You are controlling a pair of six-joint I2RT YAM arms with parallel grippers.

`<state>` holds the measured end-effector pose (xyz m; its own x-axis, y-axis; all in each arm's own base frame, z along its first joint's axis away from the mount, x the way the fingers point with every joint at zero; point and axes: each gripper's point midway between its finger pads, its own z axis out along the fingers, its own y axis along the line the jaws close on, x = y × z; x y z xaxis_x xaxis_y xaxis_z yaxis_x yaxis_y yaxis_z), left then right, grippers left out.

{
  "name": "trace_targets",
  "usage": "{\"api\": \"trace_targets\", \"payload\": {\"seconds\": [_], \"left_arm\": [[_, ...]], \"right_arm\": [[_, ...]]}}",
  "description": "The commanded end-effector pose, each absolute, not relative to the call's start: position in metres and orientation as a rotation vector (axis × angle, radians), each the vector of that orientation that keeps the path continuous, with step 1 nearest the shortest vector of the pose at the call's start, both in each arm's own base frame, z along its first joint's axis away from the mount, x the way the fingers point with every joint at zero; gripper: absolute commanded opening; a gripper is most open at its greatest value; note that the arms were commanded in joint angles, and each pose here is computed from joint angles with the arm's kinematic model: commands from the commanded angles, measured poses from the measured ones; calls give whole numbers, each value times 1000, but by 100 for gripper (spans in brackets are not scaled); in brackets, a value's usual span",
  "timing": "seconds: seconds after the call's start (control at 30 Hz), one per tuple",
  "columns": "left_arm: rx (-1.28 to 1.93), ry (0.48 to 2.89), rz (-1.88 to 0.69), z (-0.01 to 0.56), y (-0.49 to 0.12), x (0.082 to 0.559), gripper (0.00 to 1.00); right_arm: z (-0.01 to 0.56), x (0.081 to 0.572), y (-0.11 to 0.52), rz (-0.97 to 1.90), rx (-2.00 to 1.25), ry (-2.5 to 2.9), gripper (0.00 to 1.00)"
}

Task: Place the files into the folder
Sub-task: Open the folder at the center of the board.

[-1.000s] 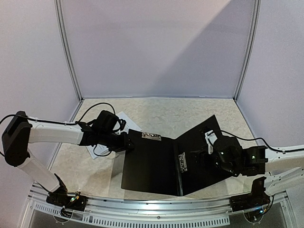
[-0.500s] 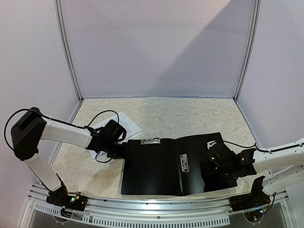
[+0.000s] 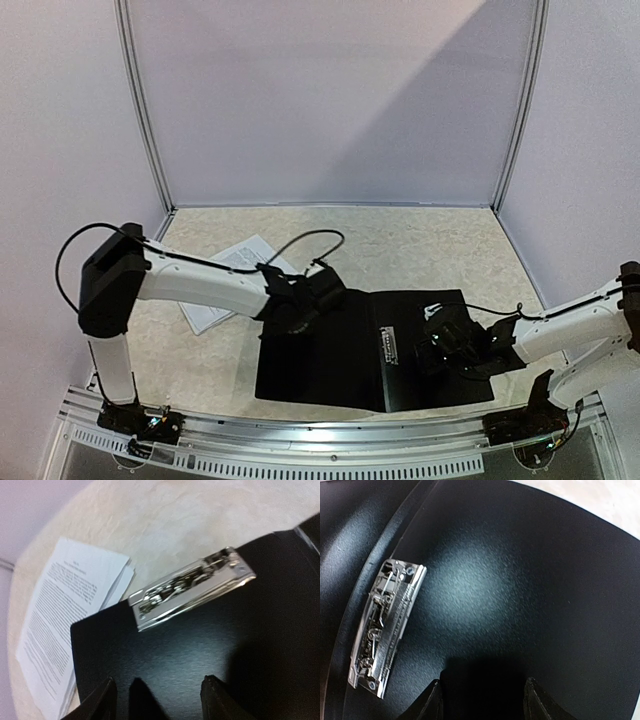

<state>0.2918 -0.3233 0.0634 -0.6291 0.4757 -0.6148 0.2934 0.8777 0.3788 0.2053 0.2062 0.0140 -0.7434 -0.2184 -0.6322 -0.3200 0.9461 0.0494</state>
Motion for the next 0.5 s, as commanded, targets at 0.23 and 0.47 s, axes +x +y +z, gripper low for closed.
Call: {"api": "trace_targets", "payload": {"seconds": [0.23,0.47], "left_arm": [[1009,2128,317,25,-377,225,58],[1163,2176,-227,27,-405,179,51]], "right_arm": [[-7,193,199,299,-355,2541,55],[-14,194,200,369,-326,2567,55]]}}
